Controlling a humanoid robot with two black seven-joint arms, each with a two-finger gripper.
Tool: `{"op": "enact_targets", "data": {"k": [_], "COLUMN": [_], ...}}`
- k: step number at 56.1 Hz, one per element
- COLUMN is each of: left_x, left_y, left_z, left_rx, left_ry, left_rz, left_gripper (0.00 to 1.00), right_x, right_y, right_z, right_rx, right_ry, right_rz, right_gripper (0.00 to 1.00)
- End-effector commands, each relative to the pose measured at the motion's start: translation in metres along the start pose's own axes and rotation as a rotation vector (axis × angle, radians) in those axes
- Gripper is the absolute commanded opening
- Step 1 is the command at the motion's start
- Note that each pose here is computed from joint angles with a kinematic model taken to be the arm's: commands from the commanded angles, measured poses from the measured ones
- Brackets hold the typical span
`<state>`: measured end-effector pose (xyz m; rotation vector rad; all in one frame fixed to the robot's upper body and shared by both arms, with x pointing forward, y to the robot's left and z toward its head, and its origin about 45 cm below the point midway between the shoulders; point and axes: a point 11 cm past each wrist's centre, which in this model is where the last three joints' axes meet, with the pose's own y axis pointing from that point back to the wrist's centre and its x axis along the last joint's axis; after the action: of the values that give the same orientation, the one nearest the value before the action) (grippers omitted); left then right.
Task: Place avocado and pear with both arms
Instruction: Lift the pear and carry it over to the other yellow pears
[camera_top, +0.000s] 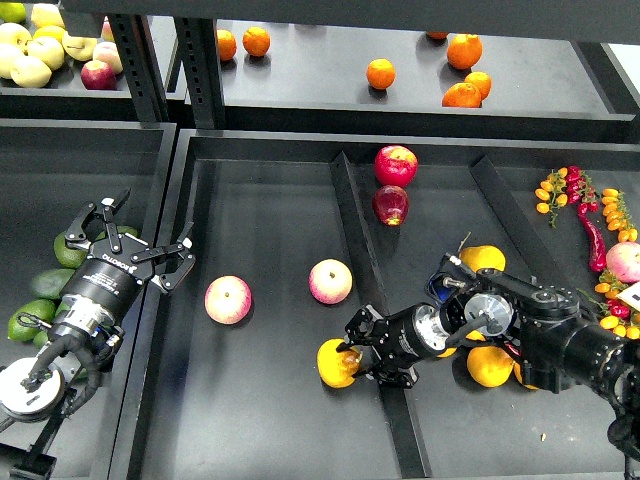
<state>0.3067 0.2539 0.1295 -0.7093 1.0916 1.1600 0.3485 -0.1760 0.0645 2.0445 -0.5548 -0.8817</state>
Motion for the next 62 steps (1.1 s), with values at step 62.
{"op": "enact_targets", "data": {"k": [62], "left_x": [0.0], "left_y": [0.0], "left_z": [-0.001], "left_rx": [0.008], "left_ry": [0.0], "left_rz": [0.0], "left_gripper": [1.0], "right_x": [0.075], "right_y": [0.062], "right_z": [0.131], "right_rx": [-0.111], "right_ry": [-0.308], "right_rz": [0.141], "right_gripper": [0.09]}}
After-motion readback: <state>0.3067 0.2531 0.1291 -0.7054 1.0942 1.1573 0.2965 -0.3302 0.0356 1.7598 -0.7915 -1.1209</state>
